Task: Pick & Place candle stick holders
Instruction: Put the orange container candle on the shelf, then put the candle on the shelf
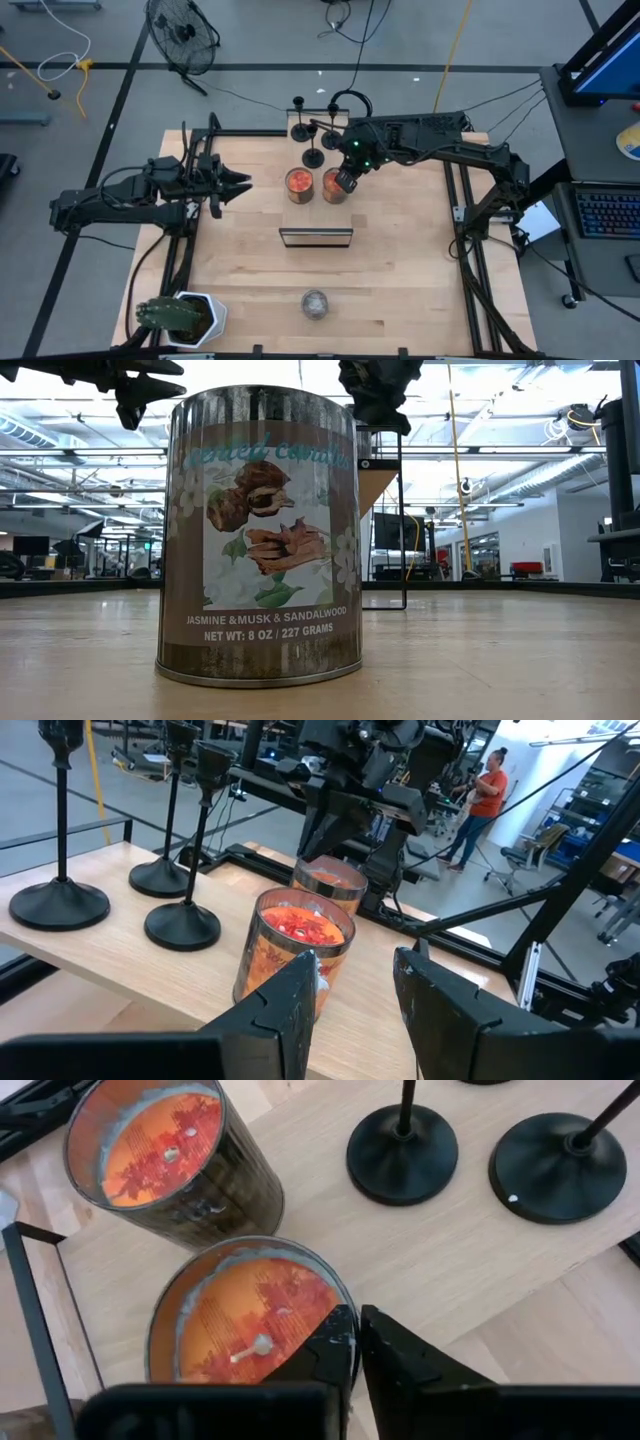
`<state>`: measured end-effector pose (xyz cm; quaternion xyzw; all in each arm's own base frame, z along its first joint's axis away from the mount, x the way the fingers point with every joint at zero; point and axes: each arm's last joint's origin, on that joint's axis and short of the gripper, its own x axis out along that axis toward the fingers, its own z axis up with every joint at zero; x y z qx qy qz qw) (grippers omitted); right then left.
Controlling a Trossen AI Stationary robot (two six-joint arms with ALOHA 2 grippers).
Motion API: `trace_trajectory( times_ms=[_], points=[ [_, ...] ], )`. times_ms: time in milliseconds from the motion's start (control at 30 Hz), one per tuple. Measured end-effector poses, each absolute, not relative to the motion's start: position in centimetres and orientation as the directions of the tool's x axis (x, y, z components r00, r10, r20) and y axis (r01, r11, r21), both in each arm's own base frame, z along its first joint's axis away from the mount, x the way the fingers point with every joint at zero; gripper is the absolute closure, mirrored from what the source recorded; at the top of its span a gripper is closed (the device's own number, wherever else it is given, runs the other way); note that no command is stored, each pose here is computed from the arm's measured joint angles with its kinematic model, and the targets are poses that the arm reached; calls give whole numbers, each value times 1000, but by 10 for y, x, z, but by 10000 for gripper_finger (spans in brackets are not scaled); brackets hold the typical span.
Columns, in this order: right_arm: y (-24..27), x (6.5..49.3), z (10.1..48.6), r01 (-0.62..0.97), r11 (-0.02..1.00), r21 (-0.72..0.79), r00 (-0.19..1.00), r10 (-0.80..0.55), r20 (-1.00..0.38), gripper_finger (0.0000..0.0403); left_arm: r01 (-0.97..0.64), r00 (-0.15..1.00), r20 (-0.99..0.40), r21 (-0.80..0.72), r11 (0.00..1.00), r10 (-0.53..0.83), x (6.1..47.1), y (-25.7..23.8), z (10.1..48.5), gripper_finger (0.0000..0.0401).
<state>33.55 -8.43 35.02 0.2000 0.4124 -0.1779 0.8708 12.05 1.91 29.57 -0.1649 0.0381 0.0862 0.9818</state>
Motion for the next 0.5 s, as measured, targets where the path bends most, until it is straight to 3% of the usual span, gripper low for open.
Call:
trace_trajectory(
  times_ms=[500],
  points=[
    [-85, 343, 358, 413, 874, 256, 690, -117, -715, 354, -181, 982, -103, -313, 932, 156, 121, 19, 296, 258]
  ],
)
